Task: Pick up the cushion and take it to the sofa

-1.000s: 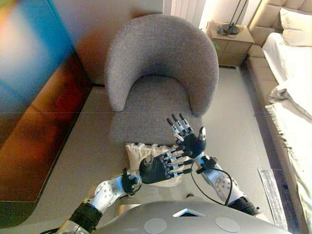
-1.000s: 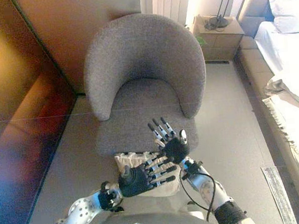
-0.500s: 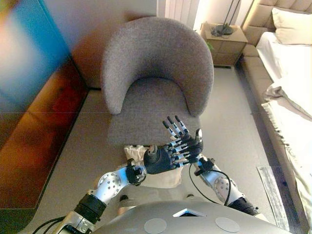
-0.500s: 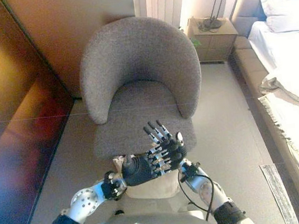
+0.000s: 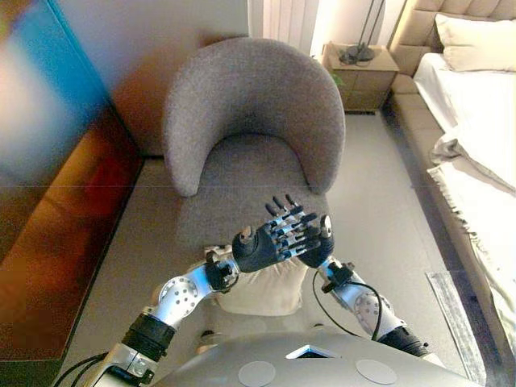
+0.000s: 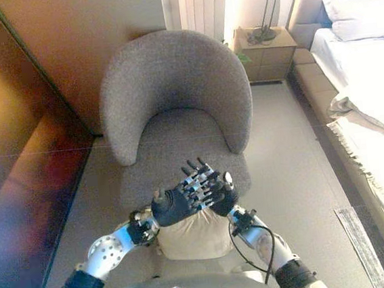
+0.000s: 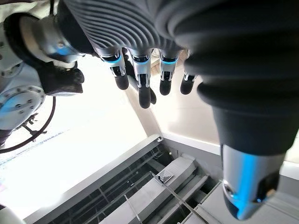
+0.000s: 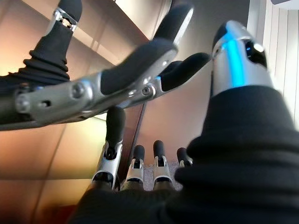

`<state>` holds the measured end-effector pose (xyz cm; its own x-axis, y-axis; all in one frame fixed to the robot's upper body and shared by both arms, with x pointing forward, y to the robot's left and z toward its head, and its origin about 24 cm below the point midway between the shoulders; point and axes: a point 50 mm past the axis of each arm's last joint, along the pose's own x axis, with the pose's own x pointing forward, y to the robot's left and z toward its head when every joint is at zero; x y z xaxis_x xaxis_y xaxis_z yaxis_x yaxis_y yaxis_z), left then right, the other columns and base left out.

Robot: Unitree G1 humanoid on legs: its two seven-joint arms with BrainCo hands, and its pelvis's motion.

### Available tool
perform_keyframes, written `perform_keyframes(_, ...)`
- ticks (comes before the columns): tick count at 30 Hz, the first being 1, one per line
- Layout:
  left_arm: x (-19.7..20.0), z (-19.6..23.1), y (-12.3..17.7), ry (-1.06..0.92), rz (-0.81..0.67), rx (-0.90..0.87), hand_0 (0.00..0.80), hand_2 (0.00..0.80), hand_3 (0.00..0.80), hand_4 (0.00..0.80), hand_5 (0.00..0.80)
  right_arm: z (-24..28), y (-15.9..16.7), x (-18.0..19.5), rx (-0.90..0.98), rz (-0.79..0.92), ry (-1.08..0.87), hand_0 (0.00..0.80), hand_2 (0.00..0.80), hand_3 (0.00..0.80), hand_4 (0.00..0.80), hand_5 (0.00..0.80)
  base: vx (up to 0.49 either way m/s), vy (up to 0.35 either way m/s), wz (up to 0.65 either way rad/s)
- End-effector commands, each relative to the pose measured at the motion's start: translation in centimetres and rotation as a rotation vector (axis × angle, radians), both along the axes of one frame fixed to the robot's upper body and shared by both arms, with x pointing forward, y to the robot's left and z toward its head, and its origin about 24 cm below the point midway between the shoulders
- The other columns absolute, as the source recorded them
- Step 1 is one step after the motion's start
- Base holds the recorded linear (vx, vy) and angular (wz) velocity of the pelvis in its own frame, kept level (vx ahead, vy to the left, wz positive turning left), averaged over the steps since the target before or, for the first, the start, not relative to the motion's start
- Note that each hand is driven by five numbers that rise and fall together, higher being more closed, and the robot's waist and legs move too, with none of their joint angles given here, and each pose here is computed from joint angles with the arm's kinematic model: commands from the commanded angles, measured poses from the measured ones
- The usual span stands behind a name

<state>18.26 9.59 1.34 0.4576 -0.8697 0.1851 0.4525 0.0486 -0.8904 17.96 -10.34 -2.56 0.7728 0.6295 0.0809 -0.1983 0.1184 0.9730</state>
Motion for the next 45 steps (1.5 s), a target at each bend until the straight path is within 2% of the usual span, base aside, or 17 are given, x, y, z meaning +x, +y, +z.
perform_keyframes(1,3.1,1.4,1.5,-0.124,0.093,0.051,0.000,0.000,0.000,0.000,0.000,3.3,0.4,1.2,0.079,0.024,-0.166,0.000,0.000,0.000,0.000,0.000,0.000,0.000,0.00)
perform_keyframes(6,3.3,2.0,2.1,-0.137,0.101,-0.001,0.000,0.000,0.000,0.000,0.000,3.2,0.3,1.3,0.077,0.020,-0.166,0.000,0.000,0.000,0.000,0.000,0.001,0.004,-0.01)
perform_keyframes(9,2.8,2.2,1.1,-0.045,0.066,-0.112,0.000,0.000,0.000,0.000,0.000,3.2,0.5,1.3,0.075,0.012,-0.169,0.000,0.000,0.000,0.000,0.000,0.000,0.000,0.00)
perform_keyframes(15,0.4,1.3,-1.6,0.052,-0.047,-0.227,0.000,0.000,0.000,0.000,0.000,3.4,0.6,1.6,0.081,-0.027,-0.178,0.000,0.000,0.000,0.000,0.000,0.000,0.000,0.00)
perform_keyframes(20,-2.1,0.2,-3.0,0.088,-0.179,-0.224,0.000,0.000,0.000,0.000,0.000,4.1,0.6,2.1,0.095,-0.048,-0.230,0.000,0.000,0.000,0.000,0.000,-0.043,-0.040,0.00)
perform_keyframes(25,-3.6,-0.4,-2.8,0.035,-0.284,-0.241,0.000,0.000,0.000,0.000,0.000,4.4,0.1,2.6,0.104,-0.068,-0.248,0.000,0.000,0.000,0.000,0.000,-0.038,-0.030,-0.01)
perform_keyframes(35,-4.2,0.1,-2.4,-0.049,-0.336,-0.201,0.000,0.000,0.000,0.000,0.000,4.5,-0.2,2.7,0.109,-0.076,-0.246,0.000,0.000,0.000,0.000,0.000,0.000,0.000,0.00)
perform_keyframes(40,-3.9,-0.2,-2.1,-0.061,-0.280,-0.141,0.000,0.000,0.000,0.000,0.000,4.3,-0.2,2.6,0.094,-0.081,-0.238,0.000,0.000,0.000,0.000,0.000,0.000,0.000,0.00)
perform_keyframes(43,-2.4,-0.9,-1.1,-0.069,-0.102,-0.026,0.000,0.000,0.000,0.000,0.000,3.7,-0.8,2.8,-0.014,-0.134,-0.229,0.000,0.000,0.000,0.000,0.000,0.000,0.000,0.00)
perform_keyframes(45,-1.0,-1.6,0.6,-0.085,0.094,0.121,0.000,0.000,0.000,0.000,0.000,3.0,-1.8,3.0,-0.165,-0.202,-0.197,0.000,0.000,0.000,0.000,0.000,0.000,0.000,0.00)
